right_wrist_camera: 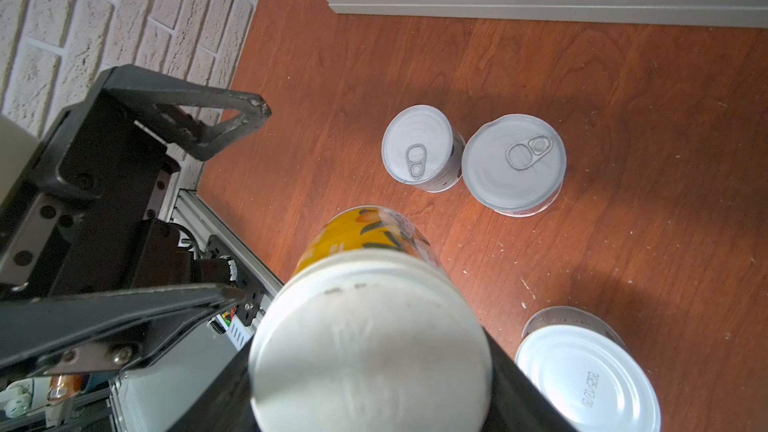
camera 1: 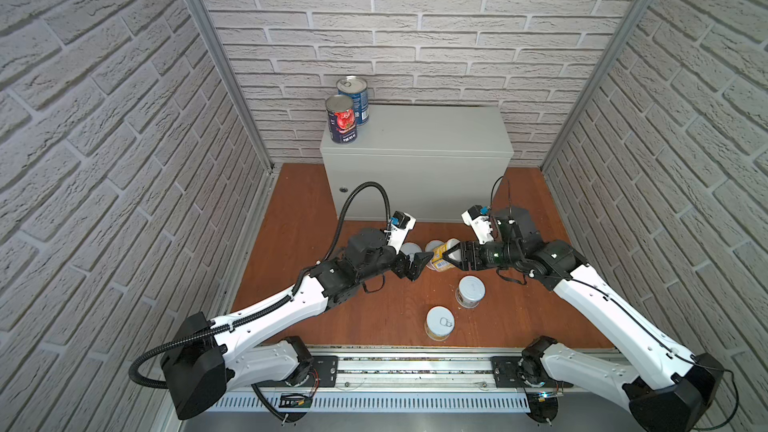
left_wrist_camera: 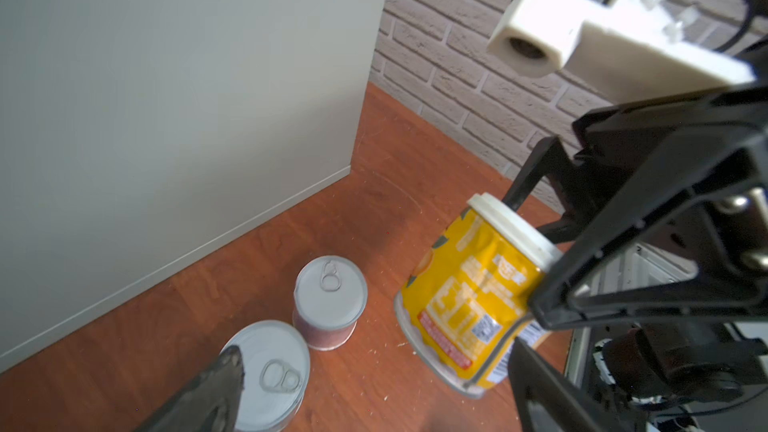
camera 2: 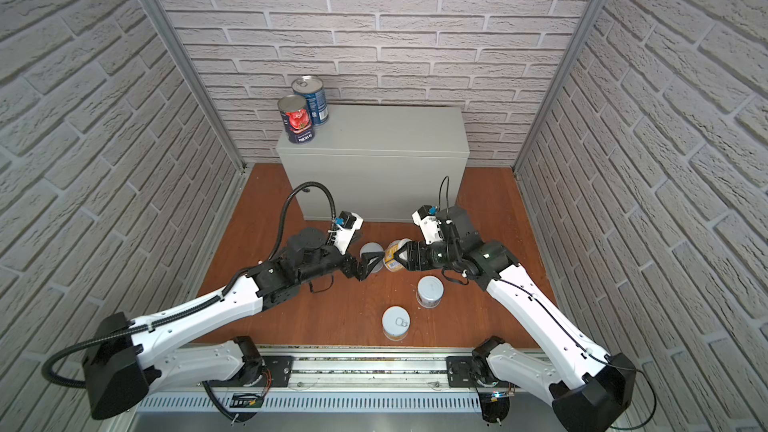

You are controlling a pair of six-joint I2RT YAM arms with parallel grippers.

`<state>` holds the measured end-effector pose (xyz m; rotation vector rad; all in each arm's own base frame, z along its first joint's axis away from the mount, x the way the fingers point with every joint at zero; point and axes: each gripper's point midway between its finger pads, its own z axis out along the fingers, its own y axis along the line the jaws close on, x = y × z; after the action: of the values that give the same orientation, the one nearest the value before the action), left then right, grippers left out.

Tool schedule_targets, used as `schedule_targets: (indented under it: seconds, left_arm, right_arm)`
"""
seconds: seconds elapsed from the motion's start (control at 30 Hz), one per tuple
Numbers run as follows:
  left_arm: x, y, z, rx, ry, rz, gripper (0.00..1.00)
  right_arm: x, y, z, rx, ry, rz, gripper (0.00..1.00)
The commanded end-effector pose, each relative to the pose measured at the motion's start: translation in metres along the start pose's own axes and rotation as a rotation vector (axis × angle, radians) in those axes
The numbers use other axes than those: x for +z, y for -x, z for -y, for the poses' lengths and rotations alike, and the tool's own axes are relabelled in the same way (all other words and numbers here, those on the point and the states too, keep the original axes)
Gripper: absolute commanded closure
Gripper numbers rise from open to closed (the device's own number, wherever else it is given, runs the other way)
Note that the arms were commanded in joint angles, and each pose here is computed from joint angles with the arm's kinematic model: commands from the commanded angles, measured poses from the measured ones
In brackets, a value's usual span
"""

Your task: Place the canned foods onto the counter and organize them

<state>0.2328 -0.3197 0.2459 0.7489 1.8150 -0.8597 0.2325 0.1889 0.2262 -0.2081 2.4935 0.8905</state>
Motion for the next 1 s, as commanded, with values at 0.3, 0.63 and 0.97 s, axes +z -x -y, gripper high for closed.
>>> schedule_targets:
  seconds: [0.3, 0.63, 0.97]
  left_arm:
    - [-0.002, 0.014, 0.042, 0.076, -0.220, 0.103, 0.02]
    - [0.005, -0.001, 0.055, 0.119, -0.236, 0.055, 0.02]
    - [0.022, -0.012, 0.076, 0.164, -0.287, 0.008, 0.02]
  right_arm:
    - [-0.013, 0.004, -0.015, -0.005, 0.115, 0.023, 0.57]
    - [-0.015, 0.008, -0.022, -0.007, 0.153, 0.020, 0.57]
    - [-0.021, 0.006, -0.025, -0.010, 0.162, 0.020, 0.56]
